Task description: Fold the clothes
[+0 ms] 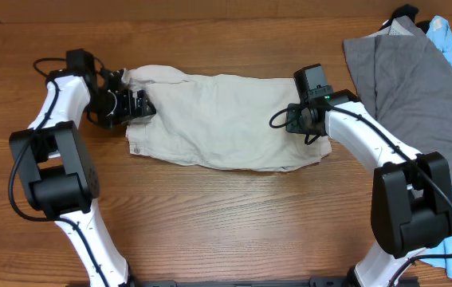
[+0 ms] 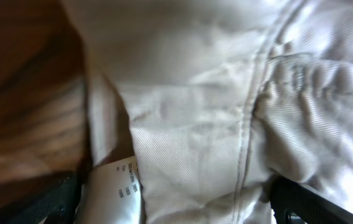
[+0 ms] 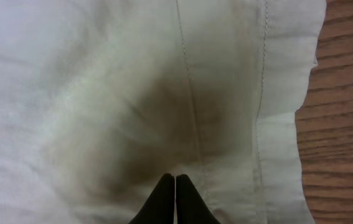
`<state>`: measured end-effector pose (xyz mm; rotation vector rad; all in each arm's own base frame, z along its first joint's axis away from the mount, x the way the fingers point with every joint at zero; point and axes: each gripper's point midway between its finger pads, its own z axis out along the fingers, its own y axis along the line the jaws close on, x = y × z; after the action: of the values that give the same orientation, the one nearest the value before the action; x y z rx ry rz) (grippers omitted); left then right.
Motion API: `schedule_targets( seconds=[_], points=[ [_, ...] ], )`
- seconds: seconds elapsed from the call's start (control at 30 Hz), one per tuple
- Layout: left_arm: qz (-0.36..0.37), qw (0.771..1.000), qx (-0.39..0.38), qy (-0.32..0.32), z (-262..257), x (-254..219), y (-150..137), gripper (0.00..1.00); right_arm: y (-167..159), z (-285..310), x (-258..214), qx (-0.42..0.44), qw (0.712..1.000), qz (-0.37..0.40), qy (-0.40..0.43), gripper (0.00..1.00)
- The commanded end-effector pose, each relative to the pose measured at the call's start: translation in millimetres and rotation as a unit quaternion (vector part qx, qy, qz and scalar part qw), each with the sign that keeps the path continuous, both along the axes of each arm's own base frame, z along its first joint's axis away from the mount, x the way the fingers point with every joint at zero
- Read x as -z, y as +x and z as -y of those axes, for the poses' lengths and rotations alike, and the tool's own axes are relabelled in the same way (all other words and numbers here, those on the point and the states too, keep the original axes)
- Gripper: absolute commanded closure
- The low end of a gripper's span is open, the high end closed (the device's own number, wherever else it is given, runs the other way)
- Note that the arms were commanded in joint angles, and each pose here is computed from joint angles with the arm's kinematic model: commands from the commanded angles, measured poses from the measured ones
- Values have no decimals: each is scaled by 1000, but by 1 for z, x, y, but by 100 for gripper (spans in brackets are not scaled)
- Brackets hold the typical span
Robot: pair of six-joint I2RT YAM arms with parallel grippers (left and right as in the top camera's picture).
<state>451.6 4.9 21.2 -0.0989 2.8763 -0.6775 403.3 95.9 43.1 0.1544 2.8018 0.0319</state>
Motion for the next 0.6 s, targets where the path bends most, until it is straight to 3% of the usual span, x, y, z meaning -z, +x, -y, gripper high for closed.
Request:
schedule_targets(
  seconds=[0.0,0.13,0.23,0.3,0.4,0.47,0.57],
  points=[
    [-13,999,44,-22,32,28,-1,0,-1,-1,3,-6,1000,-5,1,93],
    [-29,997,65,-23,51,45,-6,1,-1,-1,3,-6,1000,-4,2,92],
    [-39,996,81,-17,62,53,-11,10,-1,-1,3,-6,1000,-4,1,92],
    [-53,995,83,7,62,60,-15,44,-1,-1,3,-6,1000,-4,1,92],
    [-79,994,49,58,49,67,-18,82,-1,-1,3,-6,1000,-4,2,92],
    [-88,993,37,73,43,69,-20,96,-1,-1,3,-6,1000,-4,1,92],
    [-94,992,33,74,39,69,-22,96,-2,-2,3,-7,1000,-5,3,92]
  ],
)
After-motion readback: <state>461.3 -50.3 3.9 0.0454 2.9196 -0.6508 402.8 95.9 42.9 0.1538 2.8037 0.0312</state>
